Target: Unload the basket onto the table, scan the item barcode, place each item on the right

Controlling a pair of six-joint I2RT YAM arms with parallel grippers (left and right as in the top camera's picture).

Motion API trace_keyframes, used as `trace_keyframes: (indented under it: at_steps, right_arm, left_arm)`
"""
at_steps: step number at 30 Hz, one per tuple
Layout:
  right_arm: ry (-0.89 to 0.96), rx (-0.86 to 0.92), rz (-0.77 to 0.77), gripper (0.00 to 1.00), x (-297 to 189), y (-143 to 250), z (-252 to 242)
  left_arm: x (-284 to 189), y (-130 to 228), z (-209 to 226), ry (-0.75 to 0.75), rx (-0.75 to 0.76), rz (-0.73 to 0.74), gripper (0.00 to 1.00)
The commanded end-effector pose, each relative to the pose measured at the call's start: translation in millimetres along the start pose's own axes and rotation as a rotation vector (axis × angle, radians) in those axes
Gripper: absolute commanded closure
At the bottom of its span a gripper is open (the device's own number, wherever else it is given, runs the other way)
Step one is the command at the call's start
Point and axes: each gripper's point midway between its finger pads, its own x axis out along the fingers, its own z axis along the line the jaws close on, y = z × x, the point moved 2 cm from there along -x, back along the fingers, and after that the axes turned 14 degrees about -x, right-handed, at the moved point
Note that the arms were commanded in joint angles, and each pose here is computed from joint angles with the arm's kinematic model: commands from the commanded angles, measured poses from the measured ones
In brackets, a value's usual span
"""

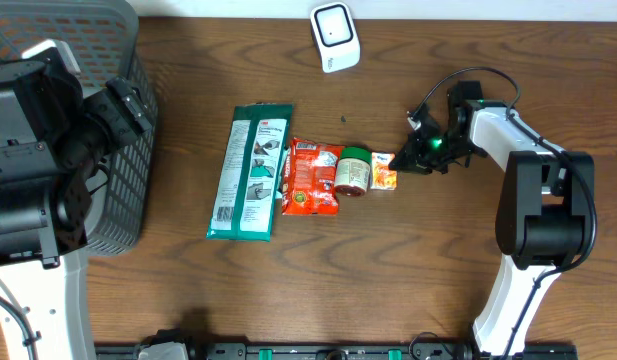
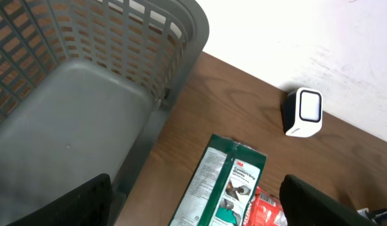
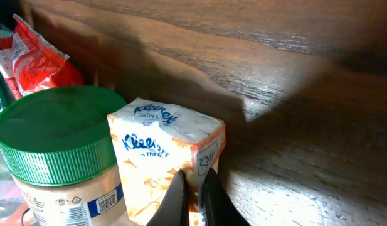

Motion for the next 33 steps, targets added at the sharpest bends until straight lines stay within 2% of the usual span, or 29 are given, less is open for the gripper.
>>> trace_keyframes:
  at_steps: [1,6,14,17,22,27,32,33]
  right_arm:
    - [0.021,-0.013,-0.019,0.99,-10,-6,2]
    - [0.171,-0.025,-0.066,0.99,-53,-17,6]
    - [0.78,-0.002,-0.139,0.99,-127,-16,6]
    - [0.982,-0.035,-0.105,0.99,-134,-10,12]
    - [1.183,-0.13,-0.022,0.99,-119,-5,26]
    - [1.245,-0.205,0.007,0.99,-93,-8,38]
    - [1.072,-0.168,0.01,0.82,-88,-8,48]
    - [1.008,-0.143,0.0,0.75,-92,-10,51]
  left_arm:
    - [1,0,1,0.0,0.006,0.005,0.15]
    - [1,0,1,0.0,0.006,0.005,0.15]
    - [1,0,1,0.0,0.006,0.005,0.15]
    - [1,0,1,0.0,0.006,0.005,0.15]
    - [1,0,1,0.0,0.006,0.005,0.15]
    - [1,0,1,0.0,0.006,0.005,0.15]
    - [1,0,1,0.0,0.006,0.005,0.15]
    - [1,0,1,0.0,0.006,0.005,0.15]
